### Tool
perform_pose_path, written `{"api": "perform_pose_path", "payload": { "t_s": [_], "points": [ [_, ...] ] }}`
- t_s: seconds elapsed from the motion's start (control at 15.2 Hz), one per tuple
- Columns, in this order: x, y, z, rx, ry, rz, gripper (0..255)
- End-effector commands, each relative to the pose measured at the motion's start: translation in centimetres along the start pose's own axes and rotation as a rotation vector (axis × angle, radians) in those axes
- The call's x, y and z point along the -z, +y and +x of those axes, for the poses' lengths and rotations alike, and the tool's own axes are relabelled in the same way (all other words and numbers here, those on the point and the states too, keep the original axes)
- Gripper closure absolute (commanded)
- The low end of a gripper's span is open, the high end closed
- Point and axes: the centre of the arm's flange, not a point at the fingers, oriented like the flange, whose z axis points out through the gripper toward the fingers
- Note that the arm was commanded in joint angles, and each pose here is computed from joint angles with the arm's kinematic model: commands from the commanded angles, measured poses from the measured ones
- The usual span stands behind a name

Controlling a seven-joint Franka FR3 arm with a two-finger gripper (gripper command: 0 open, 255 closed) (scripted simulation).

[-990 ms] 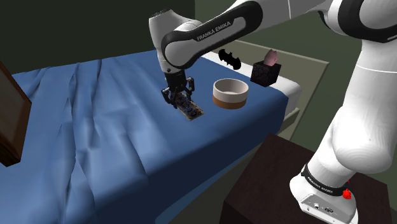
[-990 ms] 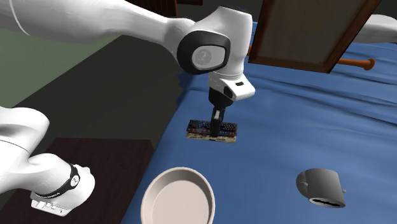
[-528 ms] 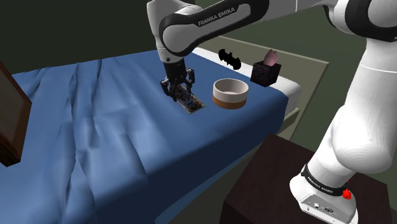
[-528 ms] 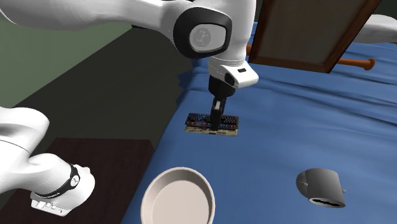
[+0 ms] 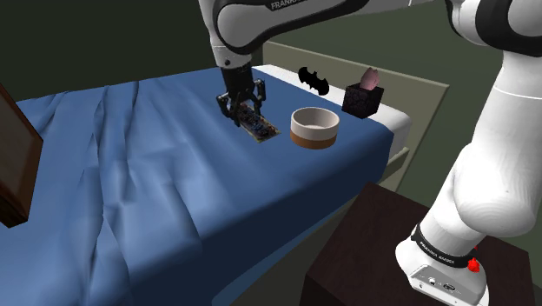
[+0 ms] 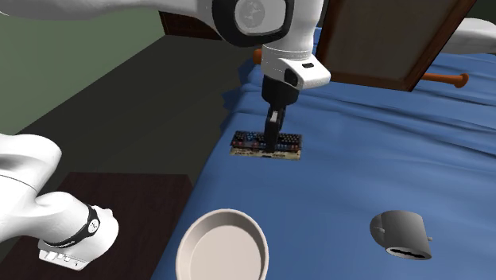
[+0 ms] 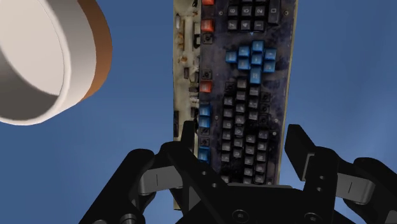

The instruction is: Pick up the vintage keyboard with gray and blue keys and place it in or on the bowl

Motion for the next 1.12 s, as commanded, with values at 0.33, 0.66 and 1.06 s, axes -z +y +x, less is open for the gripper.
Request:
{"api": "perform_pose_path", "payload": {
  "t_s": [0.33,0.66,1.06],
  "points": [
    [2.6,1.8,-0.1,0.000,0.000,0.000,255],
    [1.9,8.3,-0.8,0.000,0.000,0.000,255],
    [1.0,16.1,-1.6,0.000,0.000,0.000,255]
  ]
}}
